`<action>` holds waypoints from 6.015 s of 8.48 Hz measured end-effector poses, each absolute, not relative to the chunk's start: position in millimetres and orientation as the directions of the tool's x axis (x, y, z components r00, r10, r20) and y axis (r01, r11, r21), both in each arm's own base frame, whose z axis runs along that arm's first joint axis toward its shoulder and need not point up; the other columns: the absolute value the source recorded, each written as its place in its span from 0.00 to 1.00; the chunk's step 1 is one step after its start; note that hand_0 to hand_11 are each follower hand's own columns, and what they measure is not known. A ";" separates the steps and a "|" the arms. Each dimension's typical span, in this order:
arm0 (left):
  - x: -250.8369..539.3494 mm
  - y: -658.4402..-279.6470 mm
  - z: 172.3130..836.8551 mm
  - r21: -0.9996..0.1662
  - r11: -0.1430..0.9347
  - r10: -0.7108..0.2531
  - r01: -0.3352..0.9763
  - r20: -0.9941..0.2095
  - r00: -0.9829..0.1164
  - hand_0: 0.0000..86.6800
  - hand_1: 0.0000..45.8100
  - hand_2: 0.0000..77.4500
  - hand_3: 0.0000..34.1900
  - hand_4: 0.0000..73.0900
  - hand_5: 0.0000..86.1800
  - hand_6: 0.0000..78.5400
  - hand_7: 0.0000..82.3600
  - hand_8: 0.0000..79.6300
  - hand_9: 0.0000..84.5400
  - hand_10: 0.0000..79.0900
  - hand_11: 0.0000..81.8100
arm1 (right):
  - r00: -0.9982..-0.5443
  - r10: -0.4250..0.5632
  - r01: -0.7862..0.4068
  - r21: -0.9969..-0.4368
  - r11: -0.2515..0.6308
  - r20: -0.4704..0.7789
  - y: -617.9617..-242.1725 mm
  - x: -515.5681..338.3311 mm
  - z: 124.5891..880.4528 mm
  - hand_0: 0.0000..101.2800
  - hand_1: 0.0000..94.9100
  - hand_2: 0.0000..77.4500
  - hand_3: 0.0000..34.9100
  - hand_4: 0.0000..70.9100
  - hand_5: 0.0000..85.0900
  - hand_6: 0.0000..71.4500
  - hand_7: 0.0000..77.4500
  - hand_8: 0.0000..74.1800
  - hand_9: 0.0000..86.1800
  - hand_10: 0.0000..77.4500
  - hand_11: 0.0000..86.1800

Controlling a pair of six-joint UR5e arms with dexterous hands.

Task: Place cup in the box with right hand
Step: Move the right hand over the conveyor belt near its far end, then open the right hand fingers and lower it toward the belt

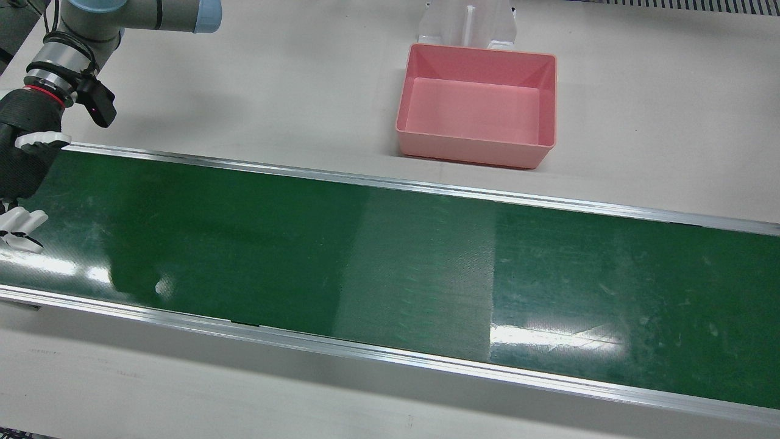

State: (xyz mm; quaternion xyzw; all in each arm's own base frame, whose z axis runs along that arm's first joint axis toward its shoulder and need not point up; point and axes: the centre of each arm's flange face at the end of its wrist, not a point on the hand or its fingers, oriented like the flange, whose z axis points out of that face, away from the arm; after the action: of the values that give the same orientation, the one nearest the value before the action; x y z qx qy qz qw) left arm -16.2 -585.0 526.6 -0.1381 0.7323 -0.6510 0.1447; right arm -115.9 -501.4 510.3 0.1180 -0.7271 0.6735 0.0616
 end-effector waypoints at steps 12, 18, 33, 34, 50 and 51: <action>-16.2 -585.3 527.6 -0.994 0.113 -0.390 -0.014 -0.032 -0.920 0.00 0.01 0.01 0.00 0.00 0.00 0.00 0.00 0.00 0.00 0.00 0.00 | -0.959 -0.041 -0.283 -0.958 0.042 0.282 -511.5 -150.6 513.7 0.33 0.01 0.02 0.10 0.12 0.01 0.08 0.75 0.07 0.18 0.01 0.01; -16.2 -585.4 527.5 -0.993 0.114 -0.390 -0.013 -0.032 -0.920 0.00 0.01 0.01 0.00 0.00 0.00 0.00 0.00 0.00 0.00 0.00 0.00 | -0.958 -0.035 -0.285 -0.957 0.043 0.284 -511.0 -154.7 513.8 0.39 0.01 0.02 0.01 0.28 0.03 0.32 0.90 0.35 0.56 0.04 0.01; -16.2 -585.3 527.6 -0.993 0.113 -0.391 -0.014 -0.032 -0.920 0.00 0.01 0.01 0.00 0.00 0.00 0.00 0.00 0.00 0.00 0.00 0.00 | -0.967 -0.047 -0.254 -0.961 0.107 0.250 -530.1 -176.5 511.8 0.43 0.01 0.01 0.06 0.35 0.04 0.37 0.90 0.39 0.63 0.08 0.10; -16.2 -585.3 527.6 -0.993 0.114 -0.390 -0.014 -0.032 -0.920 0.00 0.01 0.01 0.00 0.00 0.00 0.00 0.00 0.00 0.00 0.00 0.00 | -0.967 -0.048 -0.254 -0.961 0.107 0.250 -530.2 -176.2 511.8 0.43 0.01 0.02 0.06 0.36 0.04 0.37 0.90 0.39 0.63 0.09 0.10; -16.2 -585.5 527.3 -0.993 0.115 -0.390 -0.014 -0.032 -0.920 0.00 0.01 0.01 0.00 0.00 0.00 0.00 0.00 0.00 0.00 0.00 0.00 | -0.952 -0.080 -0.302 -0.950 0.084 0.295 -544.7 -196.3 469.0 0.19 0.03 0.20 0.03 0.20 0.04 0.40 0.90 0.41 0.64 0.20 0.27; -16.2 -585.5 527.4 -0.993 0.114 -0.390 -0.014 -0.032 -0.920 0.00 0.01 0.01 0.00 0.00 0.00 0.00 0.00 0.00 0.00 0.00 0.00 | -0.949 -0.076 -0.311 -0.948 0.074 0.306 -546.0 -198.4 463.1 0.18 0.03 0.25 0.03 0.23 0.04 0.41 0.91 0.41 0.62 0.17 0.22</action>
State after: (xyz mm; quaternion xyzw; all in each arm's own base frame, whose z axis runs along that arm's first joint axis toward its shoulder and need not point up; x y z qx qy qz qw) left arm -16.2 -585.5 527.4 -0.1379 0.7324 -0.6510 0.1444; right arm -198.4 -546.0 463.1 0.1331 -0.7274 0.6674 0.0880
